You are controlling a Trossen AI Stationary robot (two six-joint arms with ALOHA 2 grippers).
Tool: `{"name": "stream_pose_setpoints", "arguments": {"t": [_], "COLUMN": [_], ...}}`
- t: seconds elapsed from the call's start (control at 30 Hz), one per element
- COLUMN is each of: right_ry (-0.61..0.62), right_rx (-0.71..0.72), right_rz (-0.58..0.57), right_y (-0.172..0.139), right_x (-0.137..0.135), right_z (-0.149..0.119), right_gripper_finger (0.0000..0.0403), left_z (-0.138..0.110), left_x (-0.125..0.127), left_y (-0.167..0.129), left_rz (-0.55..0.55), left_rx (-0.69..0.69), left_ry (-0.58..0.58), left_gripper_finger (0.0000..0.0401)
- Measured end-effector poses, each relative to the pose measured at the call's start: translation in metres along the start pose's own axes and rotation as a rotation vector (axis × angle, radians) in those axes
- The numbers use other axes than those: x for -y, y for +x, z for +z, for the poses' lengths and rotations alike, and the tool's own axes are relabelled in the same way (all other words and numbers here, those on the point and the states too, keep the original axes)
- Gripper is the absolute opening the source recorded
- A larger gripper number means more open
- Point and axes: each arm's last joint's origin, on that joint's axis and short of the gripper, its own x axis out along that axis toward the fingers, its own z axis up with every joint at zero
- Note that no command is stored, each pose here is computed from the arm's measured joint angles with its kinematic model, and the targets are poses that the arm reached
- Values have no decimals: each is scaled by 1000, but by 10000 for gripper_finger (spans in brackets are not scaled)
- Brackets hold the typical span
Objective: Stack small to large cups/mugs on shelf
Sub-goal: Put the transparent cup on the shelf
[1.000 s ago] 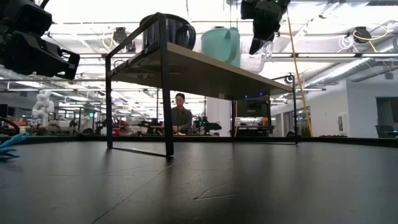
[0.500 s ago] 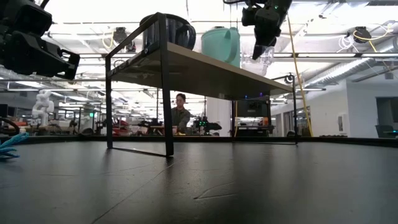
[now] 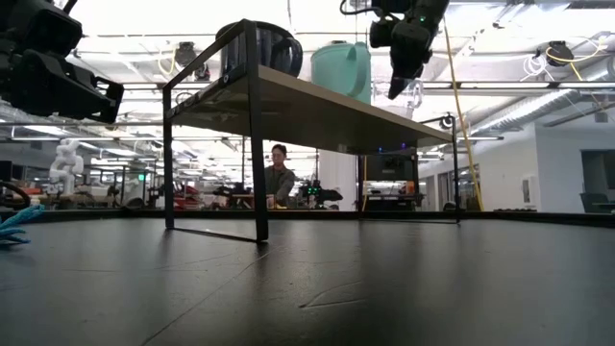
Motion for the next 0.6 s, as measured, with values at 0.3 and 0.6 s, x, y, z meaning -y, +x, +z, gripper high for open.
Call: {"name": "stream_pose_setpoints", "arguments": {"t": [0.3, 0.6], "right_ry": [16, 31], "right_rx": [-12, -32], "right_rz": [3, 8], "right_y": [5, 15], "right_x": [1, 2], "right_z": [1, 4], "right_gripper_finger": [0, 0], "left_z": [0, 0], "left_x": [0, 0], "left_y": [0, 0], "left_rz": [0, 0], "left_rx": [0, -1], "left_ry": [2, 1], "left_gripper_finger": [26, 26]}}
